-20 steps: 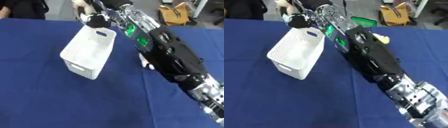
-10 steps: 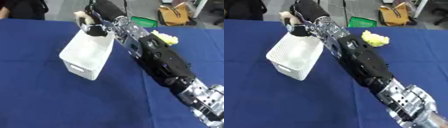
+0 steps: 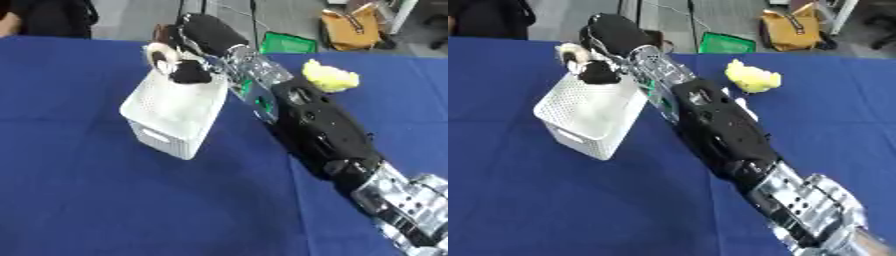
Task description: Pick up objects on the table and place them in the box.
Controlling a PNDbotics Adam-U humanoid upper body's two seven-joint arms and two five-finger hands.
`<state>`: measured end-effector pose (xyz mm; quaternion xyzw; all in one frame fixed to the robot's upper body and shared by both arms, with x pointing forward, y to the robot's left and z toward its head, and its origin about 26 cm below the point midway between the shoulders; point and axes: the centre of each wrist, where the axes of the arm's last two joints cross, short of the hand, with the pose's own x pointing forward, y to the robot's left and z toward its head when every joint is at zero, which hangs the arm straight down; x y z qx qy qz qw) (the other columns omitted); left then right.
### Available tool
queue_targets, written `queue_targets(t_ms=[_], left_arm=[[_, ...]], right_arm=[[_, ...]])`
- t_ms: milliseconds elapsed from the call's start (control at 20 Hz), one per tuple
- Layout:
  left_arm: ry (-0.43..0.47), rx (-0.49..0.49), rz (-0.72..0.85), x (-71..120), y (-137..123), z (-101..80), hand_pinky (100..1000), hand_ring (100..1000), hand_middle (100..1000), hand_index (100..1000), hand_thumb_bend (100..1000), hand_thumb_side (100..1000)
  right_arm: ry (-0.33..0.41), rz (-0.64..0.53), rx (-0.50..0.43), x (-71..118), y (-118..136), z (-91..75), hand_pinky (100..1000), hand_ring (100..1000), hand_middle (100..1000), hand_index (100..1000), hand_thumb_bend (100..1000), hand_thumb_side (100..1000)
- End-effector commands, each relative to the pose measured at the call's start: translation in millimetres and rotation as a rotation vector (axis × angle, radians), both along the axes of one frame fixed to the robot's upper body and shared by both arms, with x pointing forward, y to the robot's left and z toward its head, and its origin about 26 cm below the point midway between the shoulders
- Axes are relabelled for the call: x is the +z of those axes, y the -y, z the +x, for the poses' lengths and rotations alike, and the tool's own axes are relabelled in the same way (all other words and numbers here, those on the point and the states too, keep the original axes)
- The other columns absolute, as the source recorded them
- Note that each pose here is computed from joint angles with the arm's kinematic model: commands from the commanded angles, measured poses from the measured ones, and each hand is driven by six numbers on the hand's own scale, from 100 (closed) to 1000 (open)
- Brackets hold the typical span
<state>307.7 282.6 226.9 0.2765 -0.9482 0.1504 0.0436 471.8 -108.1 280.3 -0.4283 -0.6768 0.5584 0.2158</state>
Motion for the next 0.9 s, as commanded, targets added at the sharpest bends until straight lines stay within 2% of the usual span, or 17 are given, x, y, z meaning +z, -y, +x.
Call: queue_targets(t_ms=[50,350,650,800,900], left_arm=[[0.047,-0.011,0.001,7.9,1.8,-1.6,758,800,778,757,100,680],[0.047,-0.011,0.000,7.9,1.9,-1.5,759,800,778,756,100,680],[0.045,-0.011,0.000,7.6,1.9,-1.6,759,800,778,756,100,679],[0.042,-0.009,0.001,7.0,1.6,-1.8,759,800,778,756,100,679],[0.038,-0.004,0.002,6.2,0.5,-2.1,759,800,778,757,100,679]], right_arm=[[0.012,-0.029,0.009,11.9,1.1,-0.1,893,879,554,683,322,923],[0.001,-0.052,0.012,13.3,1.6,0.0,904,900,590,715,365,943],[0.005,-0.051,0.017,16.5,0.9,-1.5,906,902,583,696,349,929],[0.027,-0.022,0.036,24.7,0.4,-7.0,906,902,579,687,342,929],[0.080,0.029,0.067,41.6,1.7,-17.6,905,901,565,665,318,922]])
